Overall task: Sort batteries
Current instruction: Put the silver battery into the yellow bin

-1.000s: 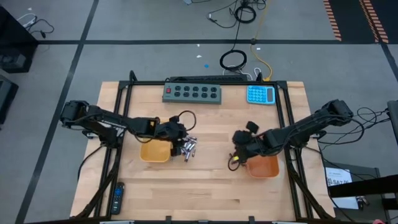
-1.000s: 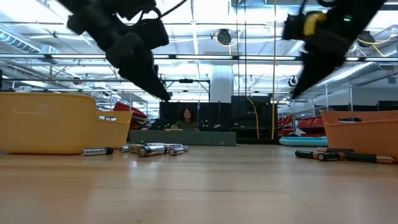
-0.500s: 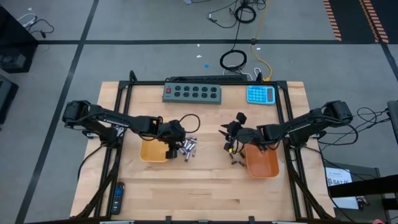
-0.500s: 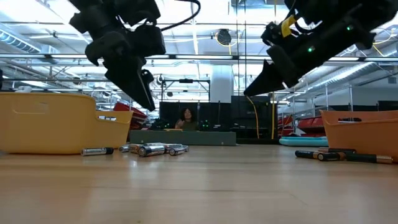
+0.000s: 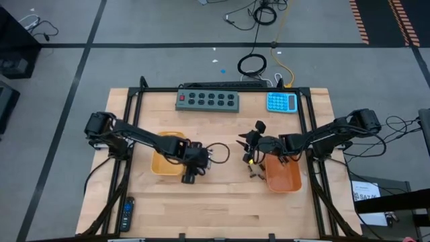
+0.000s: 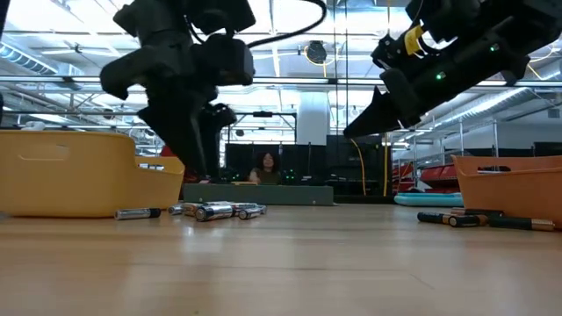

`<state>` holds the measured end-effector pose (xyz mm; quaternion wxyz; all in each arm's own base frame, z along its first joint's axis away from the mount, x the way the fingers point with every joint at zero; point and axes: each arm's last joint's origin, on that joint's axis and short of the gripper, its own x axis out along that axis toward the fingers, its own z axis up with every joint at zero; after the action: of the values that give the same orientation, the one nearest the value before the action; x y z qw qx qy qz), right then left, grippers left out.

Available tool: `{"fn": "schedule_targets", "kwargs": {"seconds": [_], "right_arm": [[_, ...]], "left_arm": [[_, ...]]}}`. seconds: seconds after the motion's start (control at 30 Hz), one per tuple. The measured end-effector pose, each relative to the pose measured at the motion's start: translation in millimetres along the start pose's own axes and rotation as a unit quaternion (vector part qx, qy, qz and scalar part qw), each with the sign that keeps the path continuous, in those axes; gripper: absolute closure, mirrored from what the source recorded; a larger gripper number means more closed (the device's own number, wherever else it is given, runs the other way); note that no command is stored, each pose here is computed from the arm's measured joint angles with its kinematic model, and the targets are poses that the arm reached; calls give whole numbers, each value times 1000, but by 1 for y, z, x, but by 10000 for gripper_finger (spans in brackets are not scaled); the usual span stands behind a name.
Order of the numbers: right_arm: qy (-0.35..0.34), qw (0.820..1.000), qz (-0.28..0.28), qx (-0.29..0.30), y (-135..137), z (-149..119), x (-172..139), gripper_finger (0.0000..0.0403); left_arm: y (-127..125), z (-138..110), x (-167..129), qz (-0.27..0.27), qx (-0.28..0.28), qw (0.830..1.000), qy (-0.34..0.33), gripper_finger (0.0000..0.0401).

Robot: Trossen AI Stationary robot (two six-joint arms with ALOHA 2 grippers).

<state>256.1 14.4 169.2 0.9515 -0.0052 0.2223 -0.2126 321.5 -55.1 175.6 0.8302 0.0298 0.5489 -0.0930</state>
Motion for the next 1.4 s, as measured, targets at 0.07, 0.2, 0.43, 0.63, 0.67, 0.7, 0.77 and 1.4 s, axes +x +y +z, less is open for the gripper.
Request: {"fn": "schedule_targets", "kwargs": {"seconds": [0.07, 0.2, 0.43, 0.63, 0.67, 0.7, 0.77, 1.4], "right_arm": [[0, 1000, -1, 0, 0, 0, 0, 289], [1, 1000, -2, 2, 0, 0, 0, 289], [1, 1000, -2, -1, 0, 0, 0, 289], [2, 1000, -2, -11, 0, 0, 0, 289], [2, 1000, -2, -12, 0, 0, 0, 289], [2, 1000, -2, -14, 0, 0, 0, 289], [3, 1000, -2, -18, 0, -1, 0, 289], [5, 1000, 0, -20, 0, -1, 0, 289]], "left_arm": [[-4, 4, 4, -5, -18, 1000, 6, 233], [-17, 5, 11, -12, -37, 999, 24, 233], [-23, 5, 20, 1, -140, 990, 34, 233], [-22, 4, 27, 28, -225, 973, 38, 233], [-21, 3, 28, 33, -235, 971, 38, 233], [-21, 3, 29, 38, -238, 970, 39, 233], [-21, 2, 31, 43, -248, 967, 40, 233], [-19, 2, 35, 64, -309, 948, 31, 233]]}}
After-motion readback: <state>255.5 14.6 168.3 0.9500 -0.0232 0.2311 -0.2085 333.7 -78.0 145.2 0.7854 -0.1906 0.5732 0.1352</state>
